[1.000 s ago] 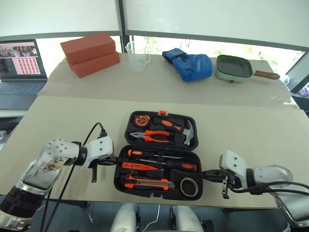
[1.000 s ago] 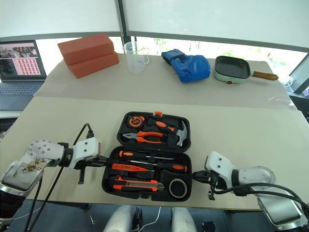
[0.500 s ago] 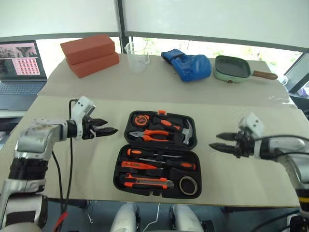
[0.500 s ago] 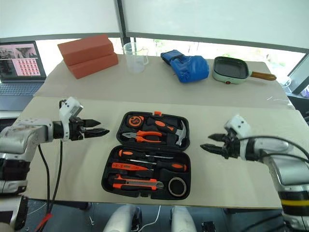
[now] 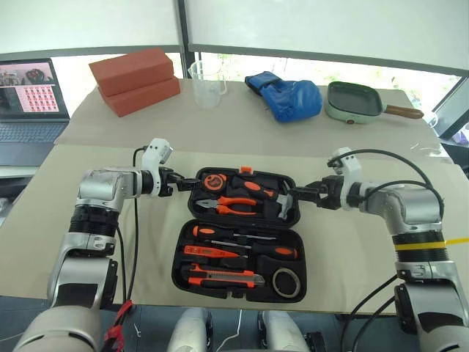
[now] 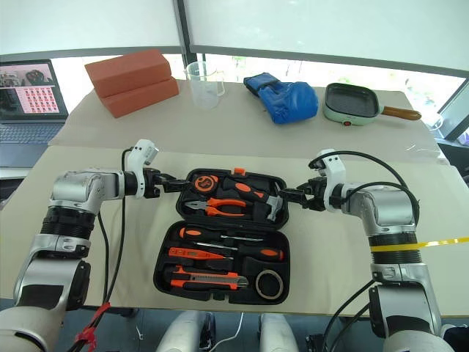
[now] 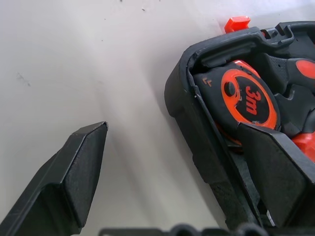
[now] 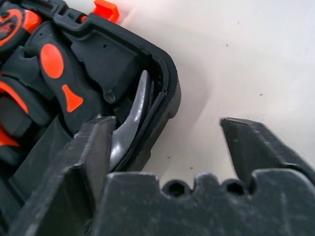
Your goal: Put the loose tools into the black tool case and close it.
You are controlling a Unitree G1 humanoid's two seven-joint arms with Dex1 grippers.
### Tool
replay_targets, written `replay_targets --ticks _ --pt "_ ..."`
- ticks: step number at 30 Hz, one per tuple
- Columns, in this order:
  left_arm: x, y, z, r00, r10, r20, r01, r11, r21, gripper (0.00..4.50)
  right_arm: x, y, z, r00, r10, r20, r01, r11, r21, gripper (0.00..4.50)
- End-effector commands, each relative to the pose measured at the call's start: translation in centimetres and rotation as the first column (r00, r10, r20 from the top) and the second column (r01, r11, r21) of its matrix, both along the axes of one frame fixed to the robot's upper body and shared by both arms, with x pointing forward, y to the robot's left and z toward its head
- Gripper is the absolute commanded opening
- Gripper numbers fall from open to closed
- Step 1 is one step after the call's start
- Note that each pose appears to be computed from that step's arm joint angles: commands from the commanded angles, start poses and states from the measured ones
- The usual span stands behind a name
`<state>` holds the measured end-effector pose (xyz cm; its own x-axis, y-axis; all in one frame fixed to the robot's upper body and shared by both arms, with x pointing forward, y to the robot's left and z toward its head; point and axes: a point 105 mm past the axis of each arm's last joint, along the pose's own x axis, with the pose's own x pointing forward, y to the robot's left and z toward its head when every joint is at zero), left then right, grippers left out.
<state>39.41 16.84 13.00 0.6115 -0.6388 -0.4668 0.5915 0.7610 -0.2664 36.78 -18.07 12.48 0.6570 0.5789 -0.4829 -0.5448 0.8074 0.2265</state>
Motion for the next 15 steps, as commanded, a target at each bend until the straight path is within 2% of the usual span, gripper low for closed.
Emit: replay_targets --ticks 1,7,9,15 --pt "0.5 0.0 0.3 0.999 0.011 0.032 -0.012 0.999 0.032 2.98 0.0 0.5 1.1 0.999 0.016 0.036 -0.016 1.000 -0.014 2.46" --pt "0.1 -0.5 0.1 0.999 -0.022 0.035 0.021 0.999 0.031 0.82 -0.3 1.3 1.3 0.998 0.038 0.049 -0.037 0.999 -0.020 0.42" --pt "-0.1 -0.6 0.2 0.999 -0.028 0.038 0.027 0.999 0.035 0.13 -0.3 1.6 1.6 0.997 0.044 0.058 -0.044 0.999 -0.009 0.00" --pt "-0.7 -0.9 1.3 0.995 -0.057 0.080 0.058 0.998 -0.007 0.03 -0.2 2.6 3.1 0.993 0.053 0.110 -0.057 0.998 0.037 0.00"
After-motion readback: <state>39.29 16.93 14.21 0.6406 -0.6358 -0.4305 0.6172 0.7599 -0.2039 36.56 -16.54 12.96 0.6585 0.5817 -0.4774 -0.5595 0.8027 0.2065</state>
